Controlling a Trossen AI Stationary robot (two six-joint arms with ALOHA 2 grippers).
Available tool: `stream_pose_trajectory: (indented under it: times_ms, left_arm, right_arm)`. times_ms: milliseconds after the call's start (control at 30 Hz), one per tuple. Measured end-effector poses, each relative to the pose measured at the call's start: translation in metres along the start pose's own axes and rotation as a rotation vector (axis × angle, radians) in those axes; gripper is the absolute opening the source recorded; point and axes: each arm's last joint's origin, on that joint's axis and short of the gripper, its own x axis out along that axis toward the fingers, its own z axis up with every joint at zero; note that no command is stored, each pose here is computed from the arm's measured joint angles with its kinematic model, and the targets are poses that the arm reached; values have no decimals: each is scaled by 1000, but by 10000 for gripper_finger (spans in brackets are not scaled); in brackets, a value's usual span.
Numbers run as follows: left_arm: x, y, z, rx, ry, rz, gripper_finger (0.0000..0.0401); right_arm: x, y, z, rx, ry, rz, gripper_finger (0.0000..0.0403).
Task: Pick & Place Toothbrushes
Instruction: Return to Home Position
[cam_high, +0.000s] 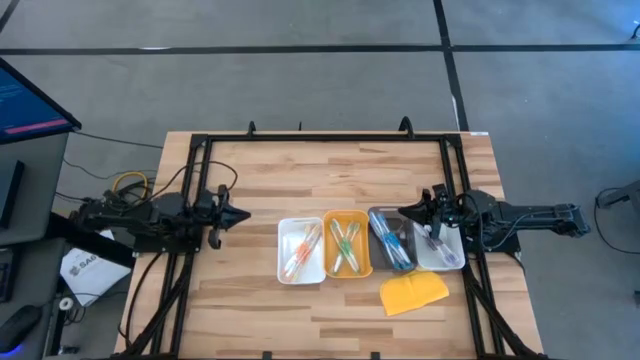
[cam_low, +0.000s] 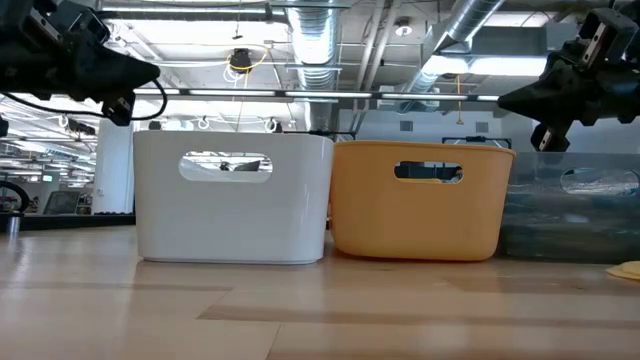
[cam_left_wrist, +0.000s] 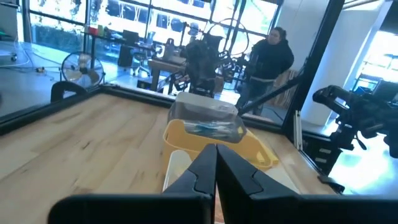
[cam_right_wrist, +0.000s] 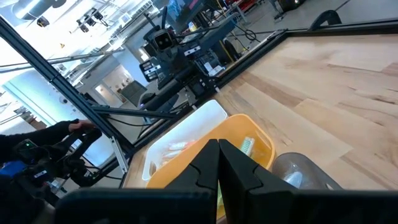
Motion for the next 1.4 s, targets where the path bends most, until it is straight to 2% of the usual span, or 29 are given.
stream_pose_trajectory:
  times_ms: [800, 867, 1200, 1300, 1400]
  left_arm:
    - [0, 0, 1, -1, -7, -1, 3]
    - [0, 0, 1, -1, -7, -2, 3]
    - [0, 0, 1, -1, -8, -2, 3]
    - [0, 0, 1, -1, -9, -2, 3]
    - [0, 0, 1, -1, -9, -2, 3]
  right_arm:
    - [0, 0, 0, -5, 0, 0, 0]
    - [0, 0, 0, -64, 0, 0, 0]
    - [0, 0, 0, -596, -5, 0, 0]
    - [0, 0, 0, -680, -6, -2, 0]
    - [0, 0, 0, -707, -6, -2, 0]
